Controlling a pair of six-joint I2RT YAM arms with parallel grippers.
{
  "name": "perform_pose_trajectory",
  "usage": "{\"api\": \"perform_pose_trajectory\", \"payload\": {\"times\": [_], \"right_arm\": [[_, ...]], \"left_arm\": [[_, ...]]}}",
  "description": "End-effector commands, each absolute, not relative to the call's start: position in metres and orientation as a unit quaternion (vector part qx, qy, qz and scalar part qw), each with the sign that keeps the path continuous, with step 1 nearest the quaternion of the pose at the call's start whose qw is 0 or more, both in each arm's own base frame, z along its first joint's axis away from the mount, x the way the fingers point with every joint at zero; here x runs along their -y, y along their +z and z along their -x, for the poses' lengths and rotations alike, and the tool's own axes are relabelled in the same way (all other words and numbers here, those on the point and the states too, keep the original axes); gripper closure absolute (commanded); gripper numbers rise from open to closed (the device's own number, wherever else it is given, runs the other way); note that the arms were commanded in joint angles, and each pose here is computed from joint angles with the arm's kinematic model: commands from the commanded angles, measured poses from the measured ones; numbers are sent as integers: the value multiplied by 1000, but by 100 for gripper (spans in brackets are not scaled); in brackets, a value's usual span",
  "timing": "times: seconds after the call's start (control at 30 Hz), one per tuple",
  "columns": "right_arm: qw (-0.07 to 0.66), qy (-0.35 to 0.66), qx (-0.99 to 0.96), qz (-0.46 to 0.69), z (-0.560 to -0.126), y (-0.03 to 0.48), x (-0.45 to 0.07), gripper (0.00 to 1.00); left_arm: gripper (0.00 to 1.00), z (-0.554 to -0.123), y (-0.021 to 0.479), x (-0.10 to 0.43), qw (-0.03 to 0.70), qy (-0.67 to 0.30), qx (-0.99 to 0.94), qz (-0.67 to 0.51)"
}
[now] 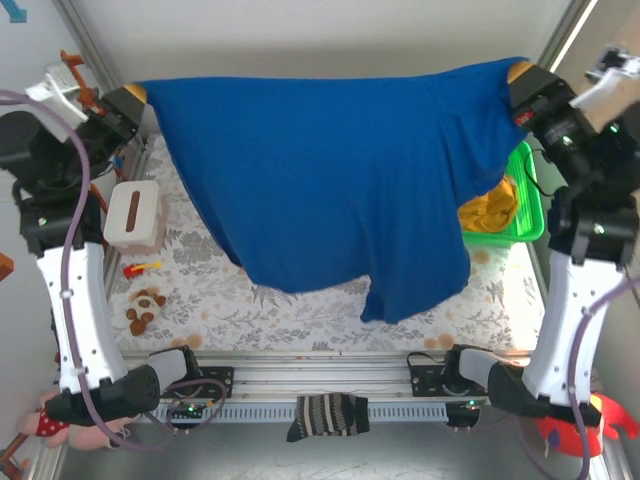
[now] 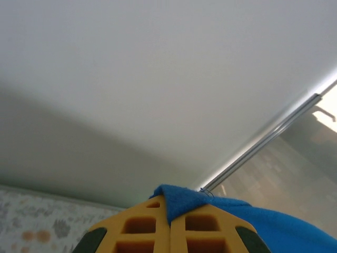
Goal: Fold the inside-out t-shirt
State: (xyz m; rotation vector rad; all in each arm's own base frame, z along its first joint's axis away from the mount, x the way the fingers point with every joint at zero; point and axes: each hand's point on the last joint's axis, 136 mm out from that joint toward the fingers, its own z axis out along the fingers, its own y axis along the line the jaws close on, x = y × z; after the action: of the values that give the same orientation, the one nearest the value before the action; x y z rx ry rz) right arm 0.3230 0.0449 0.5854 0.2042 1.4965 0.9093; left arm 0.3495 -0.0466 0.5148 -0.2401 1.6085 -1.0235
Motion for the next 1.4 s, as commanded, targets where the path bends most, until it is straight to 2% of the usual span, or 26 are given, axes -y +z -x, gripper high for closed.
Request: {"api": "perform_pose_trajectory", "payload": {"times": [0.0,0.2,0.37,0.4,0.47,0.5,0.53,0.57,0.6,0.77,0.97,1.1,1.23,1.37], "right_arm": [[568,398,-706,-145,-406,503,-29,100],[477,364,-785,-151,-500,389,-48,100],[414,347,-829,-146,-568,313,-70,100],[411,342,-832,-145,-577,308,-72,94],[420,341,-830,-137,-584,316,-76,71],[426,339,-828,-134,-583,323,-78,66],[431,339,-826,-127,-580,330,-83,65],[437,339,-824,-120,-574,339,-86,64],[437,336,-827,-115,-566,344,-90,63],[415,315,-848,-98,-501,333,-109,63],[348,262,-896,-87,-389,237,-137,63],[290,232,-925,-86,-326,166,-148,63],[253,196,-944,-79,-297,122,-153,63],[231,160,-956,-81,-290,92,-161,62]], "left_arm": [[100,-402,410,29,486,-414,-749,177],[100,-457,293,46,400,-369,-822,167],[100,-509,225,63,342,-358,-854,160],[100,-521,219,63,340,-355,-855,162],[100,-537,213,63,339,-356,-855,165],[100,-544,215,62,343,-356,-853,166],[95,-548,216,61,343,-355,-853,168],[74,-550,219,61,343,-355,-853,170],[63,-549,220,61,342,-355,-853,171],[53,-513,209,59,315,-344,-864,190],[50,-412,167,82,227,-364,-871,241],[49,-342,131,98,189,-330,-888,258],[49,-306,98,102,159,-283,-901,289],[49,-304,78,93,140,-231,-915,299]]}}
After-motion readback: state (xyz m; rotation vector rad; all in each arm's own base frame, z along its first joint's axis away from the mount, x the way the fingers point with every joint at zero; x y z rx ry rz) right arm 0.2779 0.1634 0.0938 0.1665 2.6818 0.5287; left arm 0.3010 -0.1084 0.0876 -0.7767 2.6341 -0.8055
